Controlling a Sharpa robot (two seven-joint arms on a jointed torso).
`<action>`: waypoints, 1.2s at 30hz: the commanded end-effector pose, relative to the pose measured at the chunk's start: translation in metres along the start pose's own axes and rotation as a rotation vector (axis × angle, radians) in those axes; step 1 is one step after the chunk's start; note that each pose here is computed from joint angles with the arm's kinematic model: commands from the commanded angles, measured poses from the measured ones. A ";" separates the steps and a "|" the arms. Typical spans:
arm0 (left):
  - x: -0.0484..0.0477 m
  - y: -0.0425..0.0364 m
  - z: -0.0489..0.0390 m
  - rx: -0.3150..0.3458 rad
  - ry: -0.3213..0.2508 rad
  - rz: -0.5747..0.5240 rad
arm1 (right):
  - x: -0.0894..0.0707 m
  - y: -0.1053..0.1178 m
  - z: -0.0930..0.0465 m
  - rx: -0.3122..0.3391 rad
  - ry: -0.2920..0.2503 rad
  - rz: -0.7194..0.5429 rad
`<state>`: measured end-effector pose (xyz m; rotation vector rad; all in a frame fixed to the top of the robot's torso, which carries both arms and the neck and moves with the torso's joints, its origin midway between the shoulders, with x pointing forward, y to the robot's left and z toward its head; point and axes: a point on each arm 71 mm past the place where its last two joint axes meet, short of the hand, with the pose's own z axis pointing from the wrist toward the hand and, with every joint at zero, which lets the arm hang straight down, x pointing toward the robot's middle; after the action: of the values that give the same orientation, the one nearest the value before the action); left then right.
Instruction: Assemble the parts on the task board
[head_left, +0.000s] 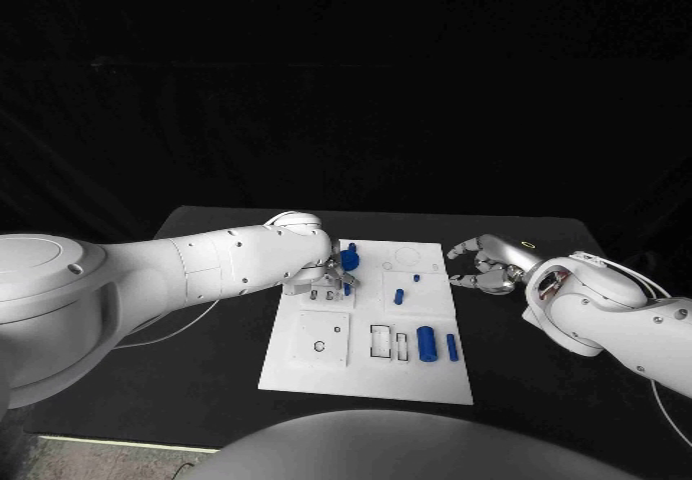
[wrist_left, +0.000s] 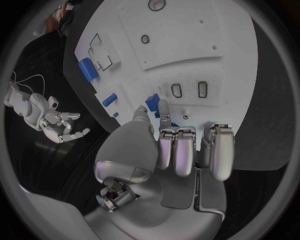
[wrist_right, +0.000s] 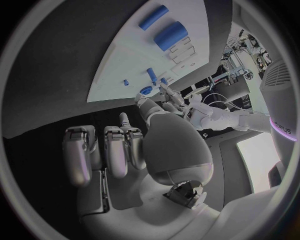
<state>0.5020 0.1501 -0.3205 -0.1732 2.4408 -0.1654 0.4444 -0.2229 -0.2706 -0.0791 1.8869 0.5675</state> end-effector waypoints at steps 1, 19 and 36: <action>0.0034 -0.0015 0.0010 0.002 0.028 0.011 | 0.002 0.000 0.000 0.002 0.016 0.001; 0.0078 -0.0011 0.0038 0.023 0.023 -0.001 | 0.003 -0.003 0.000 0.017 0.025 0.013; 0.0062 0.0128 -0.0011 0.034 -0.013 -0.033 | 0.007 -0.006 0.000 0.036 0.046 0.030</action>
<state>0.4954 0.1639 -0.3272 -0.1891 2.4449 -0.1886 0.4441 -0.2269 -0.2768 -0.0422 1.9240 0.5608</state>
